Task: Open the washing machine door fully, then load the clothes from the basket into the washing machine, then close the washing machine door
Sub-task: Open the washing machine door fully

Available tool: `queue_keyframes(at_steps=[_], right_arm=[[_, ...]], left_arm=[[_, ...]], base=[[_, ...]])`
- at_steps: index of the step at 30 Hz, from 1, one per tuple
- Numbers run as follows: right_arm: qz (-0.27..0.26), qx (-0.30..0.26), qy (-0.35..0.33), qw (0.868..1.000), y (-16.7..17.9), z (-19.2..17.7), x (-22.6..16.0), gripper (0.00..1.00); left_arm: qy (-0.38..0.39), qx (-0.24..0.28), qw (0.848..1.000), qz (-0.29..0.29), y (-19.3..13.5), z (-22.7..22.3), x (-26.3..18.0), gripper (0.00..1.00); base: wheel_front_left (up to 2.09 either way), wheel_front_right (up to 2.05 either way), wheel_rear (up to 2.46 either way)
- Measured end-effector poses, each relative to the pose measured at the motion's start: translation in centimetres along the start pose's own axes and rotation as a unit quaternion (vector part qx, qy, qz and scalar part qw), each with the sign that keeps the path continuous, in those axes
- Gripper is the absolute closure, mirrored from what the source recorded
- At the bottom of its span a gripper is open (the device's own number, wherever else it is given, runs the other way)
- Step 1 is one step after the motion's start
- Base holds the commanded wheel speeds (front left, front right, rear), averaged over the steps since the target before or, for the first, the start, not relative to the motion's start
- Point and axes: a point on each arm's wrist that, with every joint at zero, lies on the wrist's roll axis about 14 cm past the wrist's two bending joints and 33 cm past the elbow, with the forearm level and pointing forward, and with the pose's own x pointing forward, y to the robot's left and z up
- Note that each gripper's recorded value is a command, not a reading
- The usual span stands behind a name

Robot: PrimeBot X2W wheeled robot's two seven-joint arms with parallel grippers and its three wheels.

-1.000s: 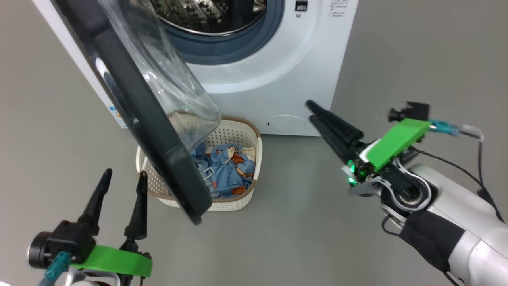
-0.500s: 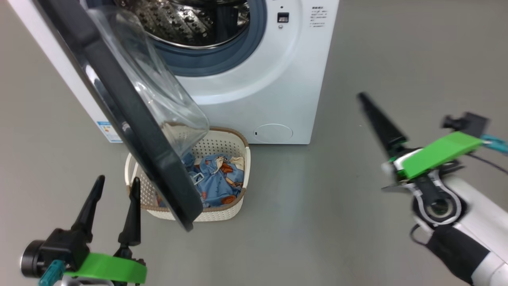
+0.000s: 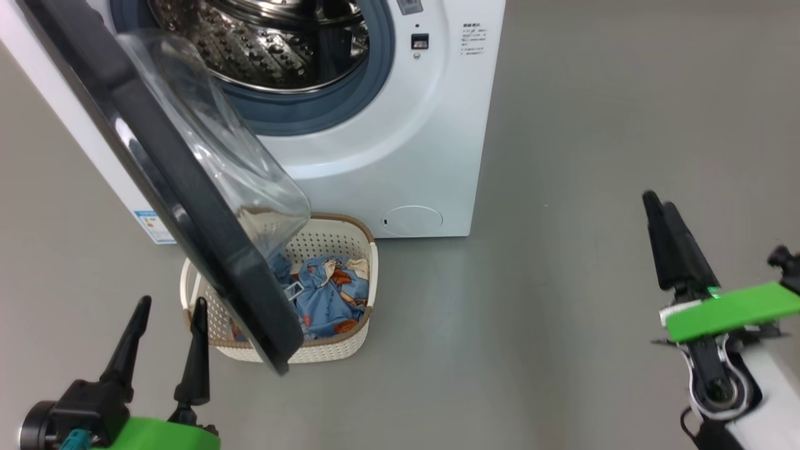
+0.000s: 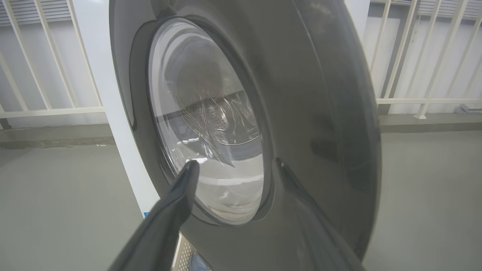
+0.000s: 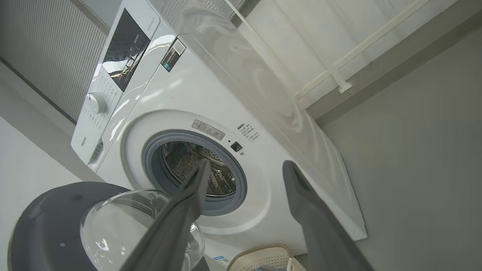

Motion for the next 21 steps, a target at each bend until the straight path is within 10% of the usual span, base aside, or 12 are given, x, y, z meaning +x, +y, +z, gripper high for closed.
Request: queue_keyframes(at_steps=[21], right_arm=[[-0.023,-0.302,-0.048,0.952,-0.8,2.4,-6.5,0.0]], left_arm=[[0.013,0.004,1.0,0.009,0.5,-0.5,-2.5,0.0]], base=[[0.0,0.0,0.0]])
